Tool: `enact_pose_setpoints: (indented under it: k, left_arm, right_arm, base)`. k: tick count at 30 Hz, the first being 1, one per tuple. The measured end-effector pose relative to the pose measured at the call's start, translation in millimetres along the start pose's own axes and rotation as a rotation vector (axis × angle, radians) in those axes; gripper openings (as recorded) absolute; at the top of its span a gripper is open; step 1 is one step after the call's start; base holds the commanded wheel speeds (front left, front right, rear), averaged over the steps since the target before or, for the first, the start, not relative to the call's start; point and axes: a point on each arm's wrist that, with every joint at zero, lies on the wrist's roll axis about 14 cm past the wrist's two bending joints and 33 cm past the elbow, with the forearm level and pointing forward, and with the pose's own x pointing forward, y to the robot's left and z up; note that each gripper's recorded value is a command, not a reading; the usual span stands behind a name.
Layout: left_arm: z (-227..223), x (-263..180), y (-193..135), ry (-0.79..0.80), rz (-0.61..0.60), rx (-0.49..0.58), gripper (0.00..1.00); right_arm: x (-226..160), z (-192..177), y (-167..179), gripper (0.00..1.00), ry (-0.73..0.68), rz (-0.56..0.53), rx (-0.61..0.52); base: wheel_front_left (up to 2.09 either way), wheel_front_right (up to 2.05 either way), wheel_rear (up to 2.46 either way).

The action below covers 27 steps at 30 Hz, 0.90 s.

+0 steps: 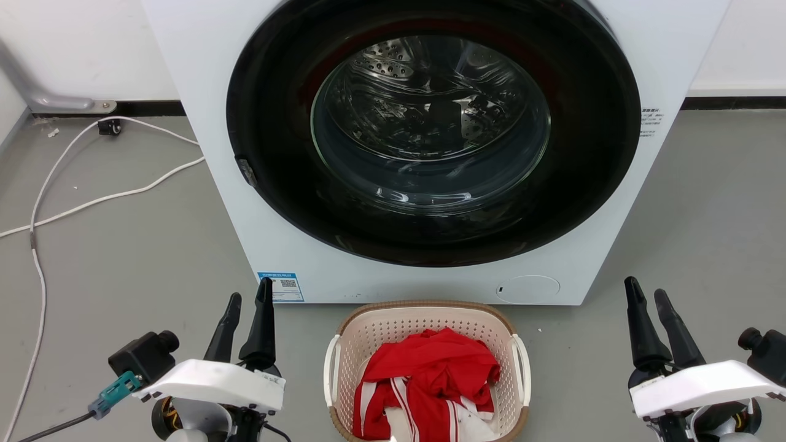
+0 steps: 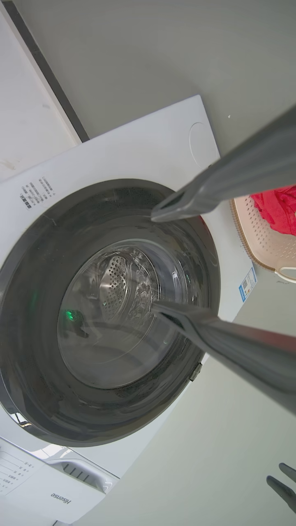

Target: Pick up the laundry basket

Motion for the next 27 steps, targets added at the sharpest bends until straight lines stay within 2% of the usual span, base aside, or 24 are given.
enact_pose_setpoints:
  k: [27]
  left_arm:
    - [-2,-1,-7,-0.015,-0.043,0.355,1.00]
  right_arm:
    - [-4,-2,11,1.00,0.025,0.046,-0.344]
  base:
    - [0.00,0.00,0.00]
